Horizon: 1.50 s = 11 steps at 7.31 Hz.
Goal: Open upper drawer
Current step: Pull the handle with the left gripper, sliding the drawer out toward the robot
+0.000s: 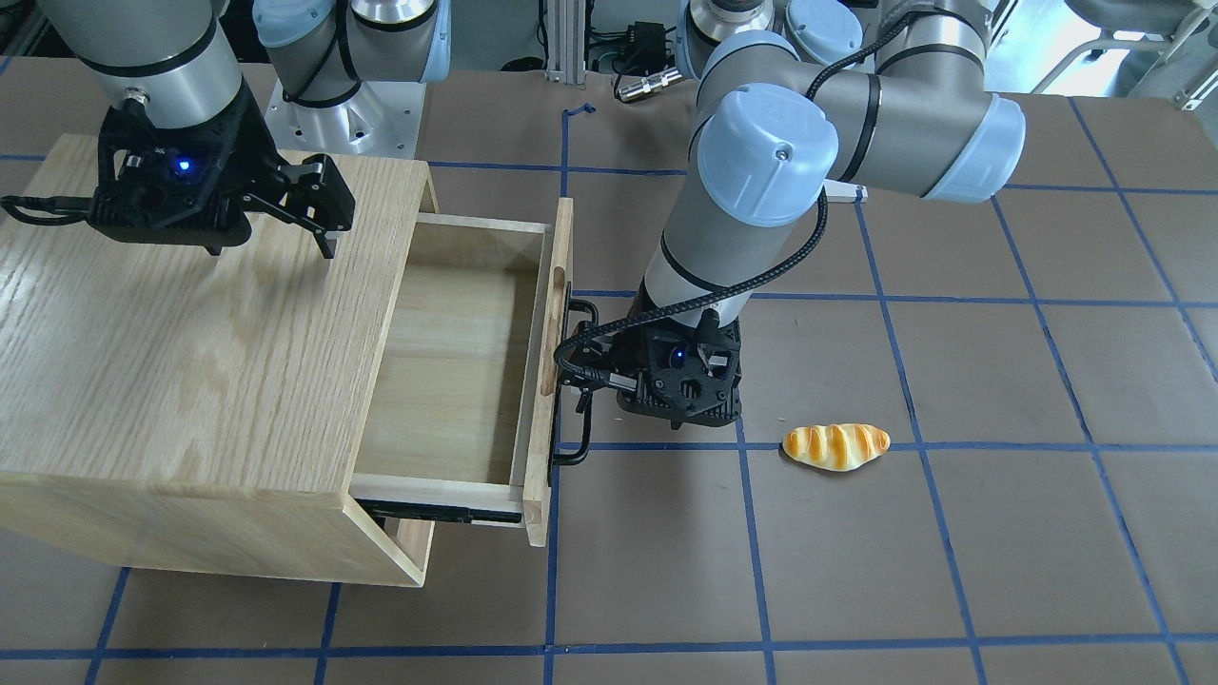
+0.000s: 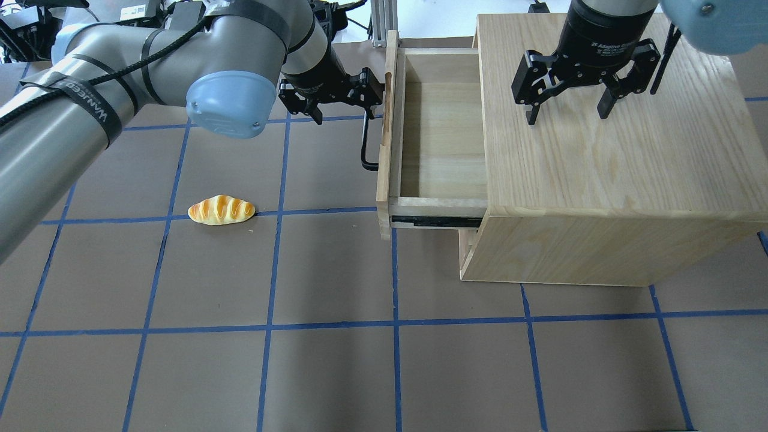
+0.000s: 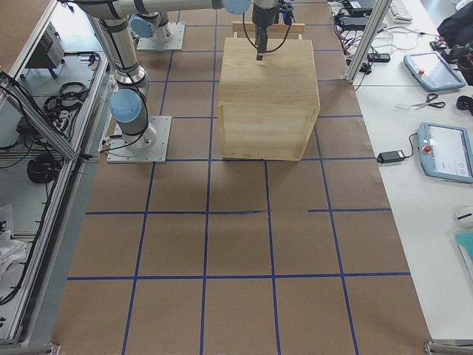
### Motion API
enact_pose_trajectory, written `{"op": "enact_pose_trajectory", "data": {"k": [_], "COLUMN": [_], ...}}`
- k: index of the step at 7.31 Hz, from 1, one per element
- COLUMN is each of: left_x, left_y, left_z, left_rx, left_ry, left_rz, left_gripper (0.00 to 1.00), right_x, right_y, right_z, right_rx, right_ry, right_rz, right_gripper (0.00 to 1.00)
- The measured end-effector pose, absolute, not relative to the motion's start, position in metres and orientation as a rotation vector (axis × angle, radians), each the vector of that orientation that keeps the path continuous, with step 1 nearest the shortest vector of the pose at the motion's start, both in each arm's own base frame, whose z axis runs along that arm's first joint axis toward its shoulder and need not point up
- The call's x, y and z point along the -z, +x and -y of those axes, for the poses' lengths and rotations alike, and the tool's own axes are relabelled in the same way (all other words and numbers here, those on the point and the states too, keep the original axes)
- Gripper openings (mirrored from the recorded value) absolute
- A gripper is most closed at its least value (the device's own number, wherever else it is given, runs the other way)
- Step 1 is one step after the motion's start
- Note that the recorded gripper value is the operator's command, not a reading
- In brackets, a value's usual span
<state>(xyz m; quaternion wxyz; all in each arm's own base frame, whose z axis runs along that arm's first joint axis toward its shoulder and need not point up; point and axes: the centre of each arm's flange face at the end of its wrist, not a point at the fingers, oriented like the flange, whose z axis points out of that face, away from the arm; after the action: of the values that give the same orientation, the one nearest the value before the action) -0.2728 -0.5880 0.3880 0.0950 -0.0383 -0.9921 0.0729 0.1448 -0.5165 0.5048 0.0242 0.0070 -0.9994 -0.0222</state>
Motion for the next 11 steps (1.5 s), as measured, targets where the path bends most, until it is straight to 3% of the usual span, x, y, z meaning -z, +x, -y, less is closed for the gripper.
{"op": "enact_pose_trajectory", "data": {"k": [11], "left_x": [-0.394], "left_y": [-0.232], "left_z": [0.598], "left_rx": [-0.211], "left_ry": [-0.13], "left_rz": [2.969], "left_gripper": [1.0], "right_x": [-0.505], "right_y": [0.145], "right_z": [0.516], "right_rx": [0.069], "right_ry": [0.02], "right_rz": [3.092], "right_gripper": [1.0]}}
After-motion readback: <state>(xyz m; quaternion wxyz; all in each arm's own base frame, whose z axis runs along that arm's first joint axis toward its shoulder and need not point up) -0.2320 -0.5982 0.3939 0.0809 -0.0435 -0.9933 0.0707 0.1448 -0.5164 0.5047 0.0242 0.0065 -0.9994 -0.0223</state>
